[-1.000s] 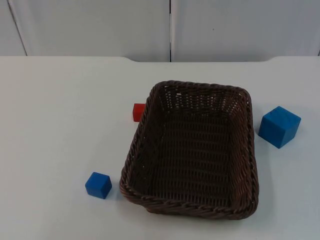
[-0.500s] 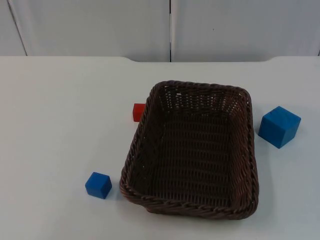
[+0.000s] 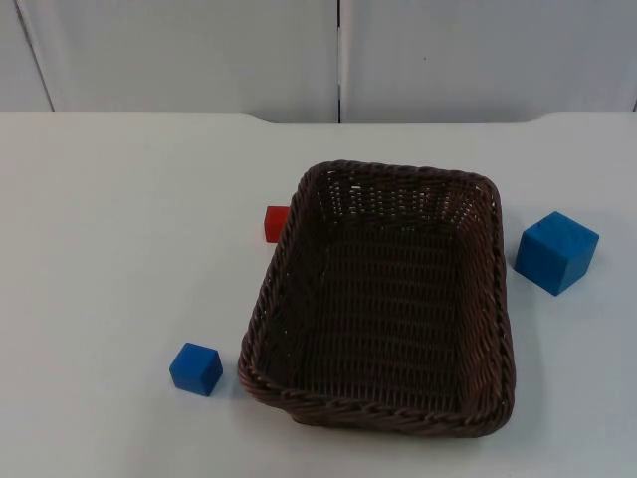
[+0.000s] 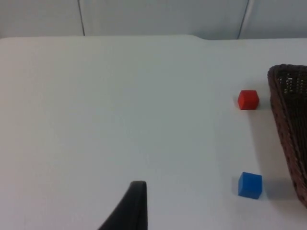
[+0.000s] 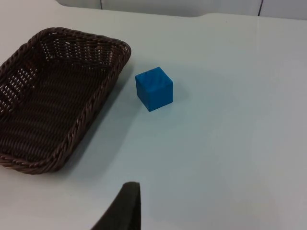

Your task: Pick up the basket with the left hand and place the largest block into the basket with the right hand.

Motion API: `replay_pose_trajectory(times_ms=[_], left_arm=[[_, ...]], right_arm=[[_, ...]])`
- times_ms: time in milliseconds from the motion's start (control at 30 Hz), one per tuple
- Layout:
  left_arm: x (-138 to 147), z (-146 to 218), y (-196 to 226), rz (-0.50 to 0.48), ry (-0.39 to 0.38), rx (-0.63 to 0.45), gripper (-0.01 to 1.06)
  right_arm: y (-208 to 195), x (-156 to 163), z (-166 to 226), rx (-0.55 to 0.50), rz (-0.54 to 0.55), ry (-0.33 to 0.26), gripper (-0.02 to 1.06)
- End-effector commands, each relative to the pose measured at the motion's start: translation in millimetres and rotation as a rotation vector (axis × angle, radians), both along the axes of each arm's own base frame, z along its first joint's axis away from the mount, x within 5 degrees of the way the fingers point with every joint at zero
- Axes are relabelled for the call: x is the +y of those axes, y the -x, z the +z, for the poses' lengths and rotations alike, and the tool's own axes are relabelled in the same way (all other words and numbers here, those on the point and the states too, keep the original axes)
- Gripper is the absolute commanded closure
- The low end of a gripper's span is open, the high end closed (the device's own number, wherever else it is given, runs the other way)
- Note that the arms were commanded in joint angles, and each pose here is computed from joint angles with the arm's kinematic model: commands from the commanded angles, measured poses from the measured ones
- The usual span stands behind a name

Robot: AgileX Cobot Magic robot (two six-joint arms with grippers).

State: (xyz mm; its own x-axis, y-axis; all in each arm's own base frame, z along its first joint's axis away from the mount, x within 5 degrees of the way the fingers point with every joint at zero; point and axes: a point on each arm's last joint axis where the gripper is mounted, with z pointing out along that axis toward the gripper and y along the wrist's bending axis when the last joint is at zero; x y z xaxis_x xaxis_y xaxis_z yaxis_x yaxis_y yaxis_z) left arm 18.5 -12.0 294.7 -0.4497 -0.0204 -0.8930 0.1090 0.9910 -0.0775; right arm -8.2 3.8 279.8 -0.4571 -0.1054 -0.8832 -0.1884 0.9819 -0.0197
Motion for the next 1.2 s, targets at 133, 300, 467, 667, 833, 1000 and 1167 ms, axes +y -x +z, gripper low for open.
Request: replay_pose_trajectory(times_ms=[133, 300, 467, 667, 833, 1000, 1167], left_arm=[[-4.7, 5.3, -10.1, -0.046, 0.023, -0.013, 0.0], [-5.2, 7.5, -17.6, -0.044, 0.041, -0.017, 0.0], [-5.3, 10.2, -20.7, -0.039, 0.053, -0.042, 0.0], [-6.6, 10.3, -30.1, -0.043, 0.08, -0.017, 0.0], [-7.1, 11.9, -35.7, -0.047, 0.085, -0.027, 0.0], [-8.5, 10.9, -42.1, -0.06, 0.092, -0.002, 0.0], [-8.2, 11.5, -50.1, -0.055, 0.094, -0.003, 0.0]], right_arm=[[-0.1, 0.3, 0.4, -0.012, -0.004, -0.006, -0.01], [-0.1, 0.3, 0.4, -0.011, -0.005, -0.008, -0.01], [-0.2, 0.1, 0.3, -0.011, -0.01, -0.01, -0.01], [-0.2, 0.1, 0.3, -0.011, -0.01, -0.01, -0.01], [-0.2, -0.1, 0.3, -0.011, -0.011, -0.009, -0.01], [-0.2, -0.1, 0.3, -0.011, -0.011, -0.009, -0.01], [-0.2, -0.1, 0.3, -0.011, -0.011, -0.009, -0.01]])
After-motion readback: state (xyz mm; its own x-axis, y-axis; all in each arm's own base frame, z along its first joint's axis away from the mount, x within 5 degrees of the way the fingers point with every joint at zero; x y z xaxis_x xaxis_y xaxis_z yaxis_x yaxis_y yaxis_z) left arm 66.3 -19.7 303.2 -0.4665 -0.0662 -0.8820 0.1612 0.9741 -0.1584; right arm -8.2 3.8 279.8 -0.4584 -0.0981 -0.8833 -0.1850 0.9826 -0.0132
